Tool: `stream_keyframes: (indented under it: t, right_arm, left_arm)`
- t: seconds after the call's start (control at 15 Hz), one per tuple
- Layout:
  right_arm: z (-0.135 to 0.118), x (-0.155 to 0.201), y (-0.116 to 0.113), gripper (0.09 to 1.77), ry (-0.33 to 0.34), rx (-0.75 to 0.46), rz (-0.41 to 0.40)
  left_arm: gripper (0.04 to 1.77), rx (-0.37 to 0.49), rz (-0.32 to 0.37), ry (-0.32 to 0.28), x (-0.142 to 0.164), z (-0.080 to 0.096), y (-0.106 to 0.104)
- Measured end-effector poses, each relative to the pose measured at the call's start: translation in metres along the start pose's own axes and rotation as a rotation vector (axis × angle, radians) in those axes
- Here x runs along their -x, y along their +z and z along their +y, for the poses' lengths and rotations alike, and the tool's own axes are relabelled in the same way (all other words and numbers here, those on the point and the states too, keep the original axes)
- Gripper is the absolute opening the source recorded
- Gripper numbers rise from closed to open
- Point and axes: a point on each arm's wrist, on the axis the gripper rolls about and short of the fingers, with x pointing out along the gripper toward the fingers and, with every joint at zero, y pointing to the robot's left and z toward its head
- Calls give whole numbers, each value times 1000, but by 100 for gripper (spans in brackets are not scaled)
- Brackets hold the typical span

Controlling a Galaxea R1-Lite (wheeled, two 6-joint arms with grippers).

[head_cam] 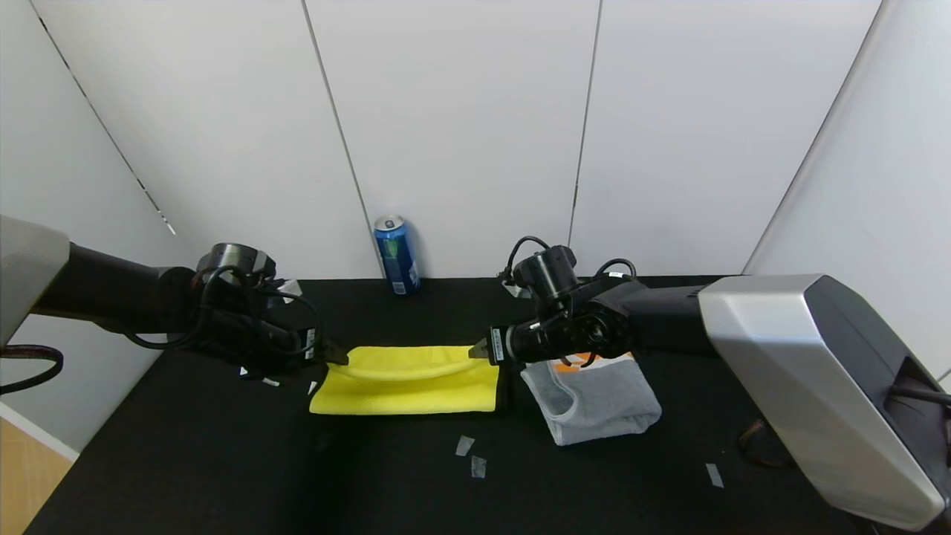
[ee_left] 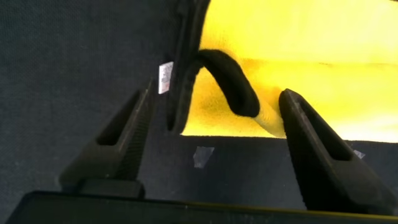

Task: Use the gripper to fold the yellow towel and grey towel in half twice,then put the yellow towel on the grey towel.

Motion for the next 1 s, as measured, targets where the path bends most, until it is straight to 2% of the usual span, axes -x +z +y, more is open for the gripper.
stream_keyframes:
  t: [0.27,0.53,0.8,1.0]
  right_arm:
    - [0,7,7,145,3,1,-25]
    - [5,16,11,155,8,3,-34]
    - [8,26,13,162,-5,-5,-8]
    - [9,30,8,165,-31,-22,50]
  left_arm:
    - [153,7,-34,6,12,3,5]
    - [161,2,-73,1,31,0,8]
    - [165,-1,-108,-5,50,-5,9]
    - [167,-4,-118,-7,61,-8,6]
